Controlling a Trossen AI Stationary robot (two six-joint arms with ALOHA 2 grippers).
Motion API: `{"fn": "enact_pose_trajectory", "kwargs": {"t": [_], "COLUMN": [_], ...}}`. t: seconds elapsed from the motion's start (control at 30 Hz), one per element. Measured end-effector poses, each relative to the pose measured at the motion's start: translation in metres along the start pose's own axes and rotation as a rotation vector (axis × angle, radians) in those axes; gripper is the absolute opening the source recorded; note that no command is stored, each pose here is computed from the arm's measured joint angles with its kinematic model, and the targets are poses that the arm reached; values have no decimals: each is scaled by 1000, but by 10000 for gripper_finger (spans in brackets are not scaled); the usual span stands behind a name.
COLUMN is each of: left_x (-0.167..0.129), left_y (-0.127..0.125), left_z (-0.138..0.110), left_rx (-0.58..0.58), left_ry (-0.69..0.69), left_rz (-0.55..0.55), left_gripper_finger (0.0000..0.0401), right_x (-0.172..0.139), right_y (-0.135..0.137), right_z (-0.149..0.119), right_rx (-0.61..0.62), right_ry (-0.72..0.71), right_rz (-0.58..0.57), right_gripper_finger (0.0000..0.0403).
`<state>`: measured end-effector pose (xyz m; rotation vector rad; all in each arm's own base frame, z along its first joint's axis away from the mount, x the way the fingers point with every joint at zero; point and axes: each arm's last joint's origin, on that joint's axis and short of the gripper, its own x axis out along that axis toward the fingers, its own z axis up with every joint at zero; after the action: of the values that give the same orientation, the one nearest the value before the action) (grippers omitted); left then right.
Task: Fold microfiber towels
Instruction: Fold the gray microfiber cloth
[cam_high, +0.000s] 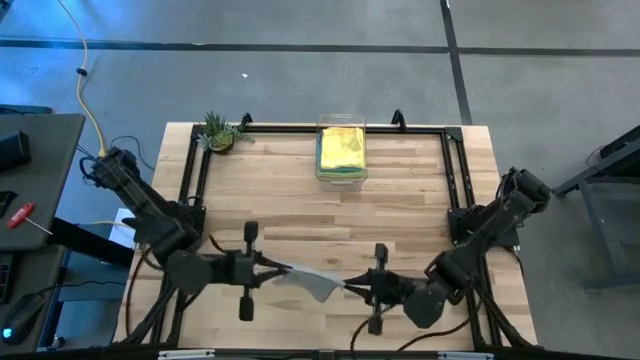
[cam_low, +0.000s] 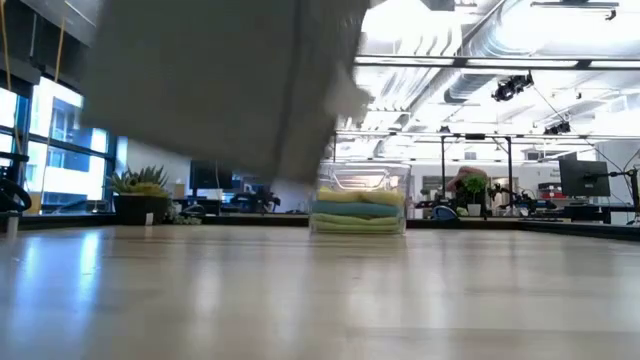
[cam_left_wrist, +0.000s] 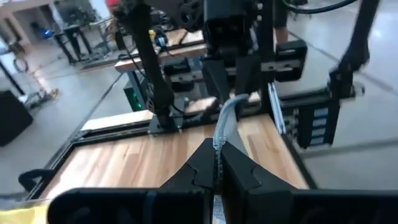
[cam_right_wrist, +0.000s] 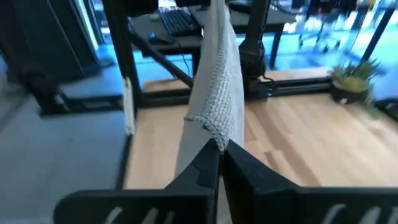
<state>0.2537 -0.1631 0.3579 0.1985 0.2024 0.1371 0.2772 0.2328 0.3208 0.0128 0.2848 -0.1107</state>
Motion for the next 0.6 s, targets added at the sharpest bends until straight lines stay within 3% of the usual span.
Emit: {"fn": "enact_pose_trajectory", "kwargs": {"t": [0.1,0.2,0.37,0.6], "left_x": [-4,6,24,57], "left_y": [10,27,58,76], "left_z": [16,5,-18,-44], "left_rx": [-80,-135,-191,-143], "left_ry": [33,146,339,473], "left_rz": [31,103,191,232], "left_gripper_finger": [0,0,0,0], "right_x": [2,13,37,61], "right_y": [-7,-21,-49,-84], "right_z": [19,21,7,-23], "right_rx": [108,185,317,351], "right_ry": [23,92,180,278], "right_rz": [11,-9,-56,-153], "right_gripper_finger": [2,1,1,0]}}
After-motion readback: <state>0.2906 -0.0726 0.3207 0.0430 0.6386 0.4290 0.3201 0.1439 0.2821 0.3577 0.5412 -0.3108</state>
